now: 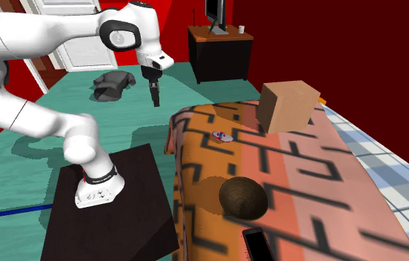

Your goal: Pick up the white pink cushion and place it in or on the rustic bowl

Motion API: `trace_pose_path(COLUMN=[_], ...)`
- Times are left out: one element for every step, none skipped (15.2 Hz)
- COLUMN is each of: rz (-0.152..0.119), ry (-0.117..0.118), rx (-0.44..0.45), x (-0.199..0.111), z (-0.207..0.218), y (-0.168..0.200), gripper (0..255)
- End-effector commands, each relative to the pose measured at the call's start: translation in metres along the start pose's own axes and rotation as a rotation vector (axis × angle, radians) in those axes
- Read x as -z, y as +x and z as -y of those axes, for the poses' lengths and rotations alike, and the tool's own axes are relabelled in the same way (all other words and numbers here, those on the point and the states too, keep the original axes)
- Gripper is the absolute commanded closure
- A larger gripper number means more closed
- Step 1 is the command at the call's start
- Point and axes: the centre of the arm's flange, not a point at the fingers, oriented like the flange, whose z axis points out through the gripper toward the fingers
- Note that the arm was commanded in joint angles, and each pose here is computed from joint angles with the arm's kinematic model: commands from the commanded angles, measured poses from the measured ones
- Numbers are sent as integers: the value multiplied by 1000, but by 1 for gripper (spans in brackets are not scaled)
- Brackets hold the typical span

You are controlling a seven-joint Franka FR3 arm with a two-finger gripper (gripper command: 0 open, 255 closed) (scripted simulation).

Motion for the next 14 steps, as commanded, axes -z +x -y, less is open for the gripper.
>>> trace_pose_path(rz=[0, 0, -1, -1, -1, -2, -2, -2, -3, -3, -3, -4, -4, -4], ry=[0, -1, -3, -4, -6, -7, -9, -10, -11, -13, -14, -16, -17, -18], rx=[0, -17, -35, -52, -69, -87, -104, -122, -139, -156, -174, -191, -208, -226], x=[0, -7, -15, -22, -30, -37, -44, -52, -59, -67, -74, -81, -89, -96], z=[0, 3, 5, 7, 10, 11, 13, 15, 16, 17, 18, 19, 19, 20], y=[0, 11, 21, 32, 43, 53, 64, 75, 86, 97, 108, 119, 129, 140], gripper=[0, 0, 0, 0, 0, 0, 0, 0, 0, 0, 0, 0, 0, 0])
